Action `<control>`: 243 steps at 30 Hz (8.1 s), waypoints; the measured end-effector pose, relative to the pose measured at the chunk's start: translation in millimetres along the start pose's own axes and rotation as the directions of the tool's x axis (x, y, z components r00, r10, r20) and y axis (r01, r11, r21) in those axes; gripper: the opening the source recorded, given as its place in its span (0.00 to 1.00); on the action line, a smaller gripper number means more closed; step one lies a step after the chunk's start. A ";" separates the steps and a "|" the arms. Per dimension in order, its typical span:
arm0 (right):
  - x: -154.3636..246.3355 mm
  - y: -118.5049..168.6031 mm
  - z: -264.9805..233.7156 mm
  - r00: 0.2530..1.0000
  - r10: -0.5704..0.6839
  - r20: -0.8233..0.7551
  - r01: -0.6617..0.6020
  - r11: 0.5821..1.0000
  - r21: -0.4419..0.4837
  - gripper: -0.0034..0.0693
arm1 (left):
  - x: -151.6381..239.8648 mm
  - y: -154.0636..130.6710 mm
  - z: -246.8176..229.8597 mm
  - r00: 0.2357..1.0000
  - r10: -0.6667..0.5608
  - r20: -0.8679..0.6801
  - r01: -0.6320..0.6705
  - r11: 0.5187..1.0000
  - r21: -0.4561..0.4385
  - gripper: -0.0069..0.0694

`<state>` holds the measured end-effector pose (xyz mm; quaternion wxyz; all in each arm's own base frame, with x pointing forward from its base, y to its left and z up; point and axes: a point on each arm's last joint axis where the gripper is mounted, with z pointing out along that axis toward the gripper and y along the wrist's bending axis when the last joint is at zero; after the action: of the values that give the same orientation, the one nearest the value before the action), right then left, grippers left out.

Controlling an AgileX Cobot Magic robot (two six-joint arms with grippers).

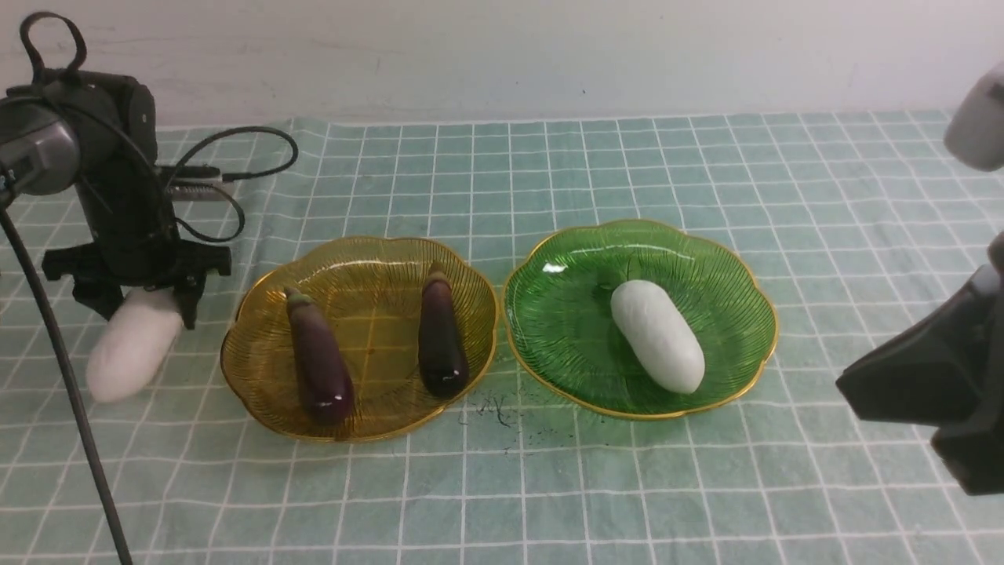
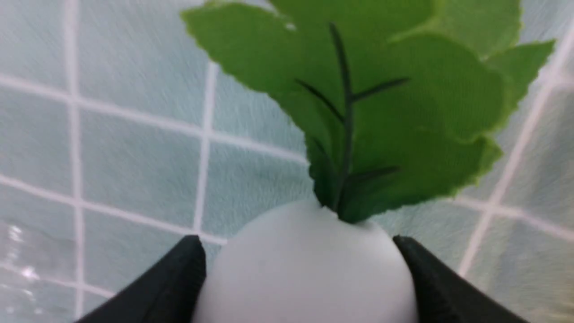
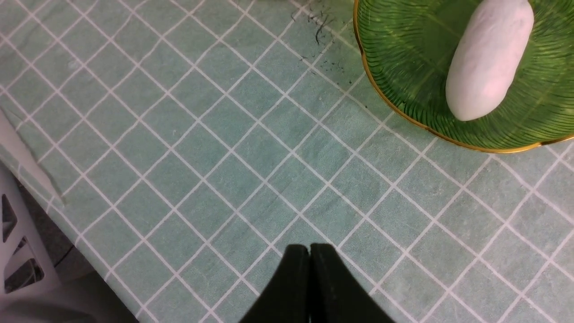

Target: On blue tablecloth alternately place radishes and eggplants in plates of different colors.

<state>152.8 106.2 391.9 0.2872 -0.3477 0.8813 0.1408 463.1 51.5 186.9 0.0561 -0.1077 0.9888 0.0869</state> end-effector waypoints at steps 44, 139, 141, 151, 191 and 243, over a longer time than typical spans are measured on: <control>188.1 37.9 -137.1 0.804 -0.002 0.595 -0.175 0.955 0.240 0.03 | 82.3 -301.4 -93.1 0.929 0.246 0.279 -0.371 0.593 0.715 0.82; 243.5 -21.5 78.4 0.756 0.013 0.654 -0.480 0.690 0.542 0.03 | 326.6 28.0 -292.5 0.663 0.246 0.707 -0.533 0.819 0.215 0.08; 243.5 -21.5 78.4 0.756 0.013 0.654 -0.480 0.690 0.542 0.03 | 355.2 37.3 -261.0 0.621 0.163 0.766 -0.515 0.823 0.242 0.08; 243.5 -21.5 78.4 0.756 0.013 0.654 -0.480 0.690 0.542 0.03 | 400.2 43.5 -169.7 0.261 -0.251 0.932 -0.494 0.795 0.352 0.08; 243.7 -21.7 78.3 0.756 0.014 0.654 -0.483 0.686 0.544 0.03 | 408.9 38.4 -48.2 0.342 -0.151 0.927 -0.255 0.935 0.247 0.08; 243.7 -21.8 78.3 0.756 0.015 0.654 -0.484 0.685 0.544 0.03 | 411.2 39.1 -30.9 0.424 -0.093 0.901 -0.218 0.955 0.201 0.08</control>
<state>55.3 -4.1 181.3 0.6354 -0.0213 0.7701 -0.0523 52.4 -0.2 170.0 0.5882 0.0024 0.8087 -0.0115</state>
